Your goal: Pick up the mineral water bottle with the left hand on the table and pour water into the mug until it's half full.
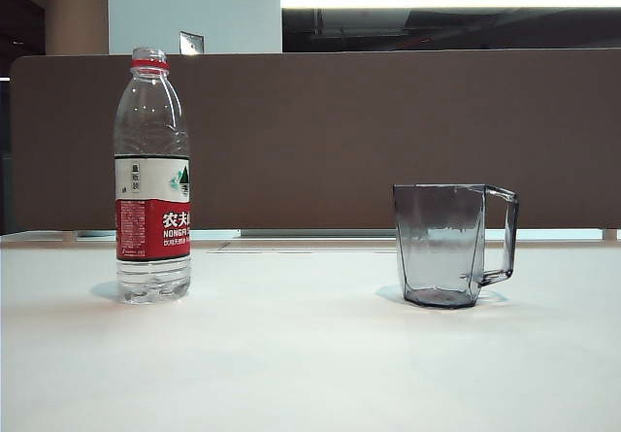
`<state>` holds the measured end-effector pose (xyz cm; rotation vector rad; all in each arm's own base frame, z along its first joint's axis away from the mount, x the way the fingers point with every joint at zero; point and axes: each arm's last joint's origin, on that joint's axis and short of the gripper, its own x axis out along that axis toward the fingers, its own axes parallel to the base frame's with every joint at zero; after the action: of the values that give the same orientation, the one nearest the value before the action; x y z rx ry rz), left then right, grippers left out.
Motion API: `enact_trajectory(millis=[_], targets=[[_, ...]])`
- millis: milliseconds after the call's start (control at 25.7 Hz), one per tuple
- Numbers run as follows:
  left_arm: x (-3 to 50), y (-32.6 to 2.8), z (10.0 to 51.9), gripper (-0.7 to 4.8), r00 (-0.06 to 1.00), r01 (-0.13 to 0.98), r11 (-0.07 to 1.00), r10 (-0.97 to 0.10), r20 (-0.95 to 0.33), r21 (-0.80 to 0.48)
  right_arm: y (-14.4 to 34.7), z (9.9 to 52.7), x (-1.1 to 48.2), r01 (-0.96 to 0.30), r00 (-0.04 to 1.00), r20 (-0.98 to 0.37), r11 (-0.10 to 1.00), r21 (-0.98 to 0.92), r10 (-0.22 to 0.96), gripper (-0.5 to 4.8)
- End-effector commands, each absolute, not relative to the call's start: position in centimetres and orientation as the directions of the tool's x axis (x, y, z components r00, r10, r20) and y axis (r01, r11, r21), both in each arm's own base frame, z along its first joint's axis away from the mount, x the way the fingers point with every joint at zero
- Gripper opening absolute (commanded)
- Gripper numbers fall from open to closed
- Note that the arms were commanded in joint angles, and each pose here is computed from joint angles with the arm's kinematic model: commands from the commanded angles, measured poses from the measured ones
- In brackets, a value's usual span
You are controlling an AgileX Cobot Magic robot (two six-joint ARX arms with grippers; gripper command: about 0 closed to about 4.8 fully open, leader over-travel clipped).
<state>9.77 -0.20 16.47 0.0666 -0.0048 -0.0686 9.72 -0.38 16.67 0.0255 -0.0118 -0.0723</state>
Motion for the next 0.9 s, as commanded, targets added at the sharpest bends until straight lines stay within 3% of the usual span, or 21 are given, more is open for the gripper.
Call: enact_trajectory(millis=[39, 350, 545, 896], targets=[[9.7, -0.2, 16.7, -0.06, 0.997, 0.07, 0.995, -0.071, 0.016, 0.064, -0.4, 16.8, 9.7, 0.073, 0.997, 0.031, 0.997, 0.025, -0.074, -0.08], [9.7, -0.2, 16.9, -0.06, 0.997, 0.069, 0.996, -0.071, 0.039, 0.05, -0.4, 17.2, 9.6, 0.068, 0.996, 0.052, 0.996, 0.05, -0.071, -0.08], [9.5, -0.2, 18.4, -0.06, 0.987, 0.089, 0.989, -0.072, 0.142, -0.12, -0.4, 19.9, 9.0, 0.057, 0.991, 0.114, 0.992, 0.113, -0.07, -0.09], [9.7, -0.2, 21.3, -0.06, 0.987, 0.09, 0.989, -0.072, 0.147, -0.121, -0.3, 24.3, 8.2, 0.04, 0.989, 0.135, 0.993, 0.112, -0.055, -0.09]])
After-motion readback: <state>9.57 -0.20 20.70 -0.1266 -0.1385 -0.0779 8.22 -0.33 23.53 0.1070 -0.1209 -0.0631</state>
